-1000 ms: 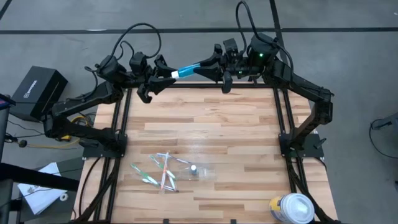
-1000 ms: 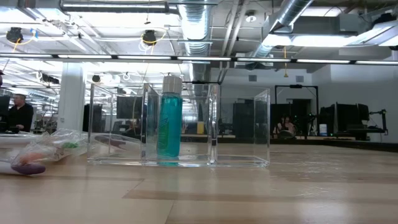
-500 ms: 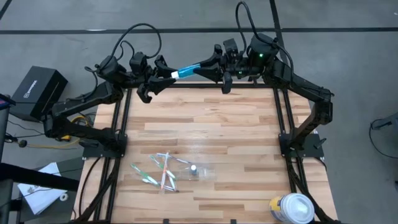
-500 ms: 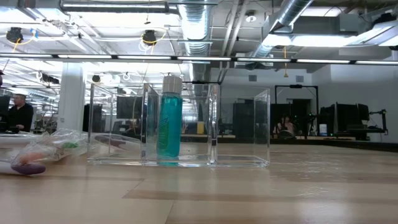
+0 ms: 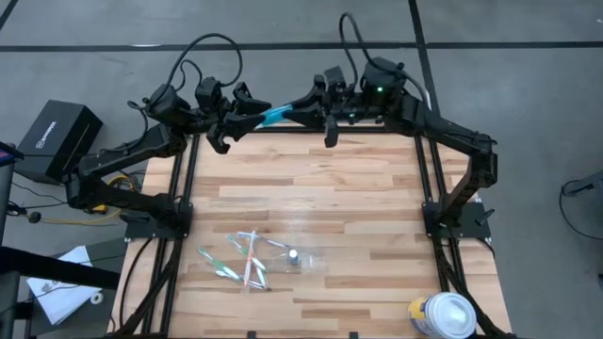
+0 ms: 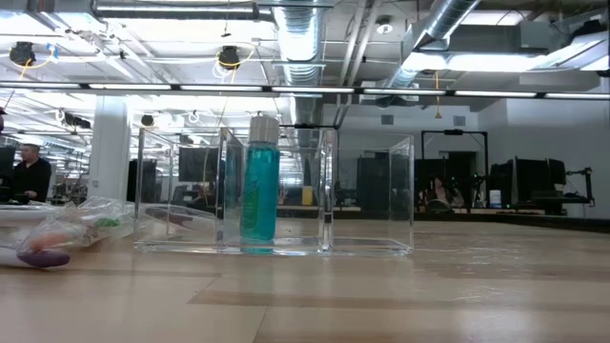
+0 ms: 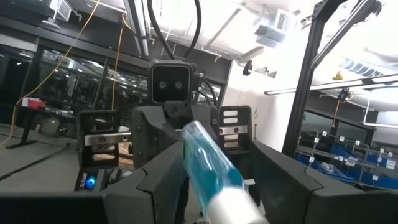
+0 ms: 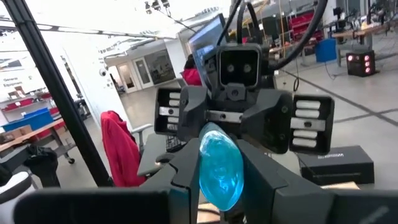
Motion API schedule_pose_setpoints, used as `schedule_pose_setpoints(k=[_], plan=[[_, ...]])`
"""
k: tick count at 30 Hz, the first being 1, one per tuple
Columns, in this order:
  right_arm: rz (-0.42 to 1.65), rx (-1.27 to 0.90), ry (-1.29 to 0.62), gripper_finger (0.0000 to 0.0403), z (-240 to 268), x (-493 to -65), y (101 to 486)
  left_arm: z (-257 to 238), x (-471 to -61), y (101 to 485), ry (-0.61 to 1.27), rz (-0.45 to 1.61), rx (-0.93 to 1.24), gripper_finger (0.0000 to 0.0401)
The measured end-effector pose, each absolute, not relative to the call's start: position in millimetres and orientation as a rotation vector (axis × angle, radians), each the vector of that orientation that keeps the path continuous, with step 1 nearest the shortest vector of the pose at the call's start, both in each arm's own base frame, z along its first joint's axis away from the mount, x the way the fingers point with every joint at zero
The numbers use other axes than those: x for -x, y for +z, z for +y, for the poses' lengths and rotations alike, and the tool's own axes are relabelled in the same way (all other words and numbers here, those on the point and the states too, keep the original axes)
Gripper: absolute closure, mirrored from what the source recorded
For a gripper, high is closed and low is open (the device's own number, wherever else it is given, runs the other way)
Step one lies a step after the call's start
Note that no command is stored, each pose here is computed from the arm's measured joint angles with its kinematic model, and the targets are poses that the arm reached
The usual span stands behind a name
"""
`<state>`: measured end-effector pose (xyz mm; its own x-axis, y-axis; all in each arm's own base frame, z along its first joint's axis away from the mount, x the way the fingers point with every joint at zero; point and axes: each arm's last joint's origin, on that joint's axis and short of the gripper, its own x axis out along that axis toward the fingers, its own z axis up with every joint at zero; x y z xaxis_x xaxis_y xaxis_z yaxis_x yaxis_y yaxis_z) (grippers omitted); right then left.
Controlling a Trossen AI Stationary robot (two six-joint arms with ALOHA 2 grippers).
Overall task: Pick & Place toothbrushing station
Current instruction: Put the blue mouthwash into the transparent organizer
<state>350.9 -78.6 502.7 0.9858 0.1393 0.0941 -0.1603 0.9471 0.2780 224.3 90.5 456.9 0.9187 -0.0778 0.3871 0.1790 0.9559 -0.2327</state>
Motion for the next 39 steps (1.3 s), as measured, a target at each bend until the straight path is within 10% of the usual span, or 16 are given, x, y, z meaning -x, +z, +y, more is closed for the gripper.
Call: schedule_pose_setpoints(k=[39], plan=[[-0.113, -0.281, 0.178, 0.0331, -84.2, -343.2, 510.6, 91.6, -224.2, 455.7, -0.155, -0.365, 0.277, 0.0238]])
